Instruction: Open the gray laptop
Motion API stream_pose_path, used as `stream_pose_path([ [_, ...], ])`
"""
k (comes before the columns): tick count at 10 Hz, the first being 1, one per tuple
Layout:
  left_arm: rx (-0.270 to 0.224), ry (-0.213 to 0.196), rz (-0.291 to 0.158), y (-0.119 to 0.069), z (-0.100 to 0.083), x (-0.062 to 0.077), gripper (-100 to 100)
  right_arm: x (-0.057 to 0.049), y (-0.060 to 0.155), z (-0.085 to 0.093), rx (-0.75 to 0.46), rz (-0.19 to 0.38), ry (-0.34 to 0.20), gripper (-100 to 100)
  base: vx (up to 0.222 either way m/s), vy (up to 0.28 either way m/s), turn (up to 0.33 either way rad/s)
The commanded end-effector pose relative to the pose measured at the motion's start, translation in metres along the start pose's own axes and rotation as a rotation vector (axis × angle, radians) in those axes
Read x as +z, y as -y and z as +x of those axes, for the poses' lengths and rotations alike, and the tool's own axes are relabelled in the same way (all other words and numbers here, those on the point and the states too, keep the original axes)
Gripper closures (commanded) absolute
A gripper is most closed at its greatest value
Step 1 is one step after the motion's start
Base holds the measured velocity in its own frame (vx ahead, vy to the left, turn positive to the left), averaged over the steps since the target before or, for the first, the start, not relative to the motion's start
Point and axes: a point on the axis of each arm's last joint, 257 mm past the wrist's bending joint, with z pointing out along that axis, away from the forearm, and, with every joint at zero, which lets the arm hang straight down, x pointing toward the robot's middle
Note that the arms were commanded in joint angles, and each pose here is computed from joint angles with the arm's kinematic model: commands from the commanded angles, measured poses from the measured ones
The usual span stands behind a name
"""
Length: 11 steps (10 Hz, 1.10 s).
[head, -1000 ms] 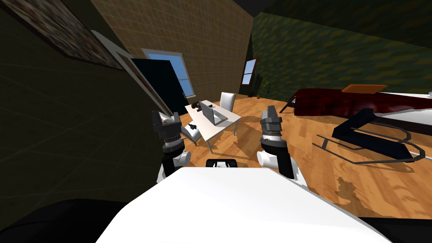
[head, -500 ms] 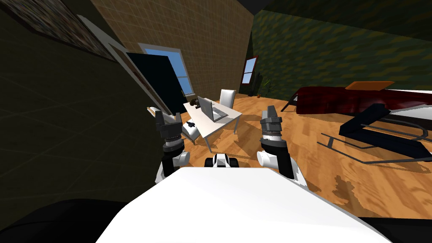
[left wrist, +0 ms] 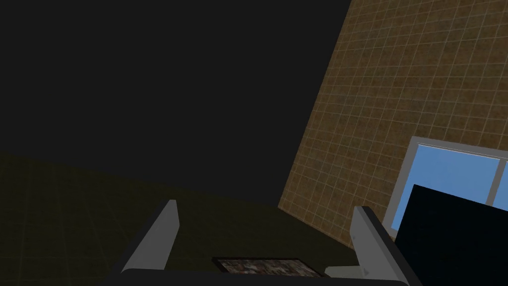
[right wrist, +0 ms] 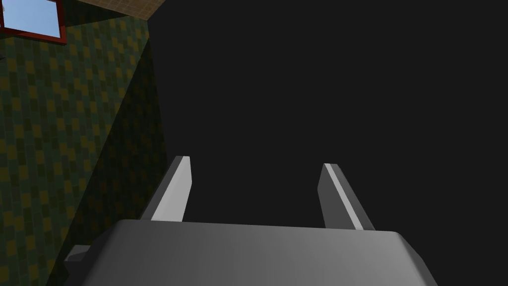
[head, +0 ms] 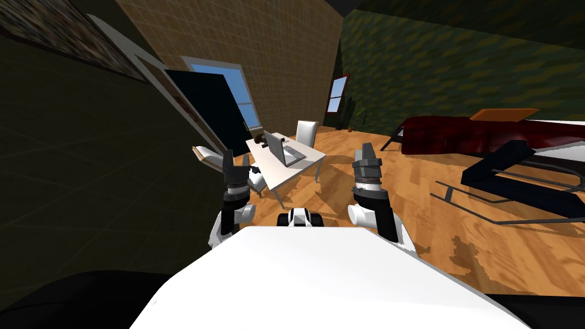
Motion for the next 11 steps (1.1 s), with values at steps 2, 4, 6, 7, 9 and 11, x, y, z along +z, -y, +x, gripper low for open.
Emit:
stream_pose_path([
  [2, 0.075, -0.036, -0.117, -0.038, -0.003, -0.002, -100, 0.000, 0.000, 0.000, 0.000, 0.000, 0.000, 0, 0.082, -0.097, -0.005],
  [4, 0.121, -0.055, -0.186, -0.060, -0.006, -0.005, -100, 0.000, 0.000, 0.000, 0.000, 0.000, 0.000, 0, 0.102, -0.118, -0.004],
  [6, 0.150, -0.066, -0.226, -0.074, -0.009, -0.006, -100, 0.000, 0.000, 0.000, 0.000, 0.000, 0.000, 0, 0.094, -0.095, -0.003],
  [7, 0.164, -0.071, -0.245, -0.080, -0.011, -0.007, -100, 0.000, 0.000, 0.000, 0.000, 0.000, 0.000, 0, 0.054, -0.059, -0.003],
  [9, 0.191, -0.081, -0.281, -0.091, -0.014, -0.009, -100, 0.000, 0.000, 0.000, 0.000, 0.000, 0.000, 0, 0.049, -0.054, -0.003],
  [11, 0.220, -0.092, -0.316, -0.102, -0.018, -0.012, -100, 0.000, 0.000, 0.000, 0.000, 0.000, 0.000, 0, 0.046, -0.060, -0.002],
])
